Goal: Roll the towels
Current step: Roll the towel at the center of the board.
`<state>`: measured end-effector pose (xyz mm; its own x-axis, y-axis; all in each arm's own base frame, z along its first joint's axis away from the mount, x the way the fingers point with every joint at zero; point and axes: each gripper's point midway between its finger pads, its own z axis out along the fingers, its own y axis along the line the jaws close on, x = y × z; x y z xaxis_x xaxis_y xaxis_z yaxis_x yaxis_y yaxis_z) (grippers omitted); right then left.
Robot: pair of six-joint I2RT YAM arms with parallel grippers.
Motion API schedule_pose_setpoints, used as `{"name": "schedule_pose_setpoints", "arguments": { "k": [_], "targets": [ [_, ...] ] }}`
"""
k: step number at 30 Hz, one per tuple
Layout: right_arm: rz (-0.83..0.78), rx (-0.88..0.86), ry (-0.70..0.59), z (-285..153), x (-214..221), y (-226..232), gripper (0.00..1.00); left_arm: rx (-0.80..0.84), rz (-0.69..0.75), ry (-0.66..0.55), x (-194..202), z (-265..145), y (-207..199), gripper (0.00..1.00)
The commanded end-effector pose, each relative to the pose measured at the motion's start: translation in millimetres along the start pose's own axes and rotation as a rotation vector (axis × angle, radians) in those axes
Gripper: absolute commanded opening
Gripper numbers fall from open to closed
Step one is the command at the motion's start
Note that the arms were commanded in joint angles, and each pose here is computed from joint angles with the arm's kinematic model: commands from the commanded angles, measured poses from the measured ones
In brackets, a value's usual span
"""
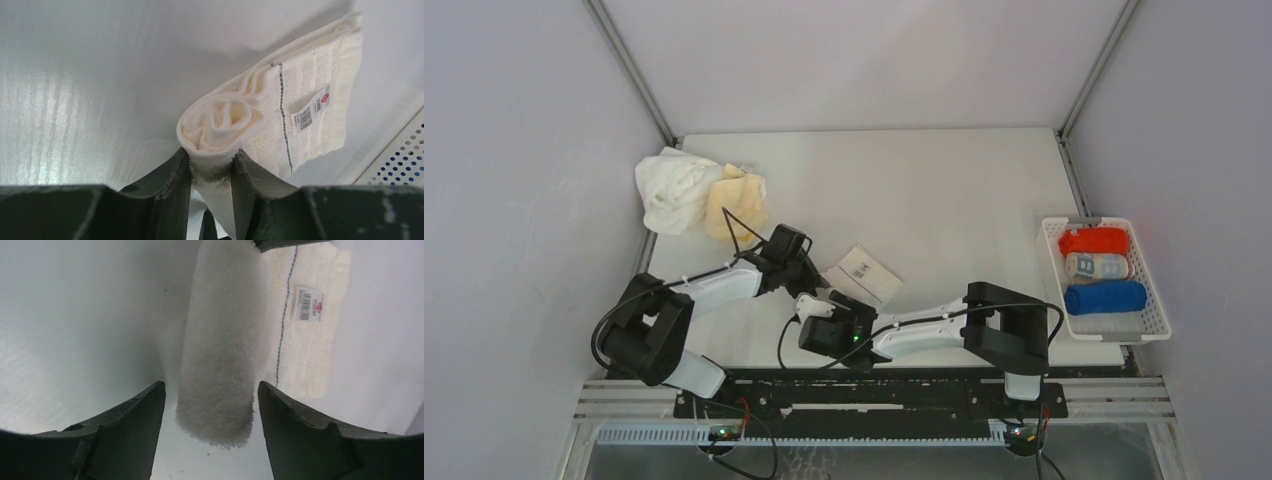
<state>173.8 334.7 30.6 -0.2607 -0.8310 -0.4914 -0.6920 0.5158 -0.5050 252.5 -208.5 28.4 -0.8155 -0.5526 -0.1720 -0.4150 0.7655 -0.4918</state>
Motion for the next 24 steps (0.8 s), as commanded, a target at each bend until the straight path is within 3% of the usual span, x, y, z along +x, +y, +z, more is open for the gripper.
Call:
{"name": "schedule_pose_setpoints", "arguments": {
  "k": [1,9,24],
  "targets": [
    [-0.02,0.084,-0.052,-12.9,-19.0,-12.9,0.69,-0.047,0.042,0.003,1.6,-2.9,6.4,0.37],
    [-0.026,0.028,-0.111,-31.2,-38.8,-6.9,0.68,-0.048,0.043,0.008,3.2,-2.6,7.3,0.37],
    [-0.121,-0.017,0.044,1.2,4.1,18.2,0.56,-0.047,0.049,0.022,4.9,0.3,5.4,0.37]
  ]
}}
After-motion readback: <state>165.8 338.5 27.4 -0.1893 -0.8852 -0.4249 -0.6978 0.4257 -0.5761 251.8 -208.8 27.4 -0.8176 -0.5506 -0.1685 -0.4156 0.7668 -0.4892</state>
